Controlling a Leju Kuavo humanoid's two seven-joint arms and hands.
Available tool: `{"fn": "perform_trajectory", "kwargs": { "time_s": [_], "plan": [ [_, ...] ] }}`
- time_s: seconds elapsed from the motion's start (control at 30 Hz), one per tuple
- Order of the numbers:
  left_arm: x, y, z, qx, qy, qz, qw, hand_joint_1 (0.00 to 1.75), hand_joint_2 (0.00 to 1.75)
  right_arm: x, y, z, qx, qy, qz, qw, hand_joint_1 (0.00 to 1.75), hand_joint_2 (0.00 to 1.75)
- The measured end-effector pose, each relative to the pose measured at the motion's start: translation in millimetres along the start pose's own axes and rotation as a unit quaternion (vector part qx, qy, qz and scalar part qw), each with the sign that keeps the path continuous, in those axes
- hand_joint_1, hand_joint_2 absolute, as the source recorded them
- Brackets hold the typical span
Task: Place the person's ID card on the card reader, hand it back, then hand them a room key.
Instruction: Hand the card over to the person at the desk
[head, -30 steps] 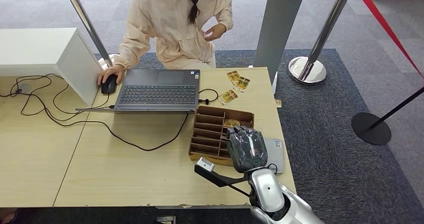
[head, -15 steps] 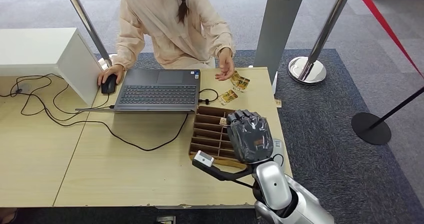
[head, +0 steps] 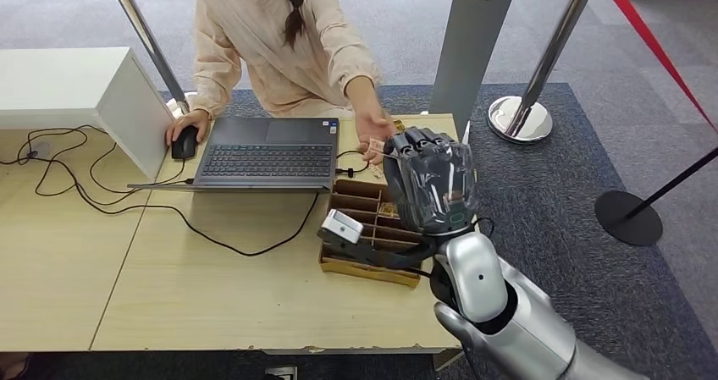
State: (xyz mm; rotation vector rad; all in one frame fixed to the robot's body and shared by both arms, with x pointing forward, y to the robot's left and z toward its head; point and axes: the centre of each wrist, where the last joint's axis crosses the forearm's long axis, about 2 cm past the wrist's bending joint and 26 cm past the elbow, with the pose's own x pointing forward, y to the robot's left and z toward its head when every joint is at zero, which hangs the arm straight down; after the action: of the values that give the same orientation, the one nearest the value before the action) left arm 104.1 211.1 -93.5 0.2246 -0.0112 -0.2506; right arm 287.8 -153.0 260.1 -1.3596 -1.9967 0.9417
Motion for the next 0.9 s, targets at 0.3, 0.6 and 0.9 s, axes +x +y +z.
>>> {"fn": "perform_trajectory", "kwargs": {
  "time_s": [0.3,0.6,0.9],
  "plan": [
    [7,-12,6,-0.009,-0.009,-0.010,1.000,0.00,0.00,12,3,-38,-0.005,-0.003,-0.016,1.000,1.50,1.75],
    [9,-19,10,-0.013,-0.015,-0.016,1.000,0.00,0.00,29,25,-49,0.027,-0.006,-0.032,0.999,1.30,1.75],
    [8,-20,10,-0.010,-0.018,-0.015,1.000,0.00,0.00,37,43,-43,0.044,0.002,-0.061,0.997,0.00,1.75]
  ]
}}
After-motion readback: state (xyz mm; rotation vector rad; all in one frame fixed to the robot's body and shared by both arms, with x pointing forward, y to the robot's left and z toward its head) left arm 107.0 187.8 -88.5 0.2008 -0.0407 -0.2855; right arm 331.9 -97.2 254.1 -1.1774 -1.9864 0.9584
